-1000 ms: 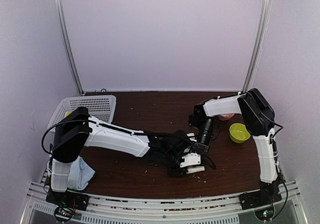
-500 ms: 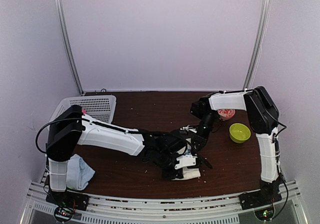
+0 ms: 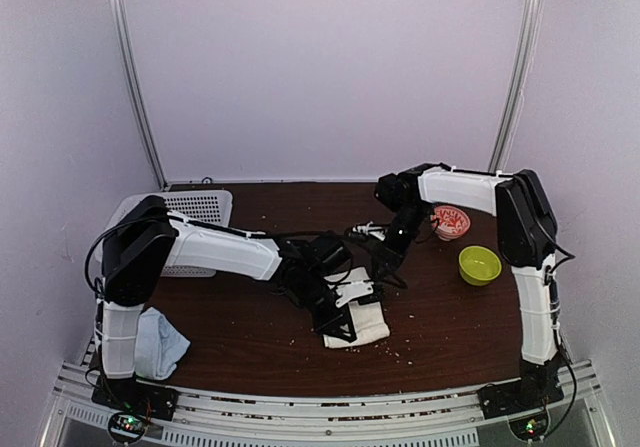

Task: Roll the towels
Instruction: Roll the towel at the center of the board.

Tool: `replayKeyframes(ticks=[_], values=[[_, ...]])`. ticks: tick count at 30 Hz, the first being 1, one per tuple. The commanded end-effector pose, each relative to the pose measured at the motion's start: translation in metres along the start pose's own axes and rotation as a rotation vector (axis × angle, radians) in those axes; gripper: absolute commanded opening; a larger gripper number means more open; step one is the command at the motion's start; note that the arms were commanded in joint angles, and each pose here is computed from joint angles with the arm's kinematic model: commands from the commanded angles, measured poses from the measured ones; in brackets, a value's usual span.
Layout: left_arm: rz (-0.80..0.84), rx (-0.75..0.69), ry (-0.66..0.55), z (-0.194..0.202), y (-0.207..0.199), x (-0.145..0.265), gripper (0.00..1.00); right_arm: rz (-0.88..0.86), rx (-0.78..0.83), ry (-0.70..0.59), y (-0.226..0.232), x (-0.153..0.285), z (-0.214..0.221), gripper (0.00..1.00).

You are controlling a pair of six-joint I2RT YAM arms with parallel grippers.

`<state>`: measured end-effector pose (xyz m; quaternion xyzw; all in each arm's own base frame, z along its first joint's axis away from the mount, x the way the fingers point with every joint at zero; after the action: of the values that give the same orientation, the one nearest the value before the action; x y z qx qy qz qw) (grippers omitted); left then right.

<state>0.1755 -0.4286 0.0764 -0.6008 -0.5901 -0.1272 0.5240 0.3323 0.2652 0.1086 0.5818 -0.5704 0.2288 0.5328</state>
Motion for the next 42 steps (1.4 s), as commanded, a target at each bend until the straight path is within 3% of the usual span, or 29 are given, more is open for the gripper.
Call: replayKeyframes(ticks=[1,5,8,11,16,20,28,32,42], values=[[0.183,0.130,0.019,-0.008,0.002,-0.005,0.00,0.223,0.049,-0.232,0.012,0.128,-0.023,0.23],[0.332,0.246,0.058,-0.016,0.006,-0.011,0.00,0.344,0.217,-0.404,0.056,0.204,-0.024,0.25],[0.317,0.289,0.083,-0.015,0.015,-0.022,0.00,0.324,0.362,-0.459,0.102,0.215,-0.016,0.29],[0.344,0.337,0.104,-0.010,0.022,-0.029,0.00,0.175,0.579,-0.452,0.157,0.193,-0.001,0.30],[0.346,0.390,0.129,-0.002,0.031,-0.039,0.00,0.141,0.718,-0.277,0.200,0.127,0.020,0.31],[0.339,0.401,0.129,0.000,0.037,-0.039,0.00,0.198,0.729,-0.114,0.192,0.068,0.038,0.31],[0.346,0.418,0.139,0.004,0.040,-0.043,0.00,0.425,0.761,-0.023,0.155,-0.003,0.040,0.36],[0.351,0.418,0.139,0.004,0.039,-0.042,0.00,0.421,0.802,0.000,0.151,-0.024,0.042,0.42],[0.338,0.415,0.142,0.007,0.040,-0.043,0.00,0.379,0.846,0.089,0.141,-0.069,0.053,0.41]])
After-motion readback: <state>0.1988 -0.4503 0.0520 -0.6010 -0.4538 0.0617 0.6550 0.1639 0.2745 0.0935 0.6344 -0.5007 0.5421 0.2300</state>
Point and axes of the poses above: each gripper's point midway between its finger pads, its own x axis back along the fingers, its own y axis along the line the jaws close on, z = x × y, the point moved 5 cm from there along x, back along the fingers, and after that the axes turned 12 degrees about x, right-handed, at the moved point
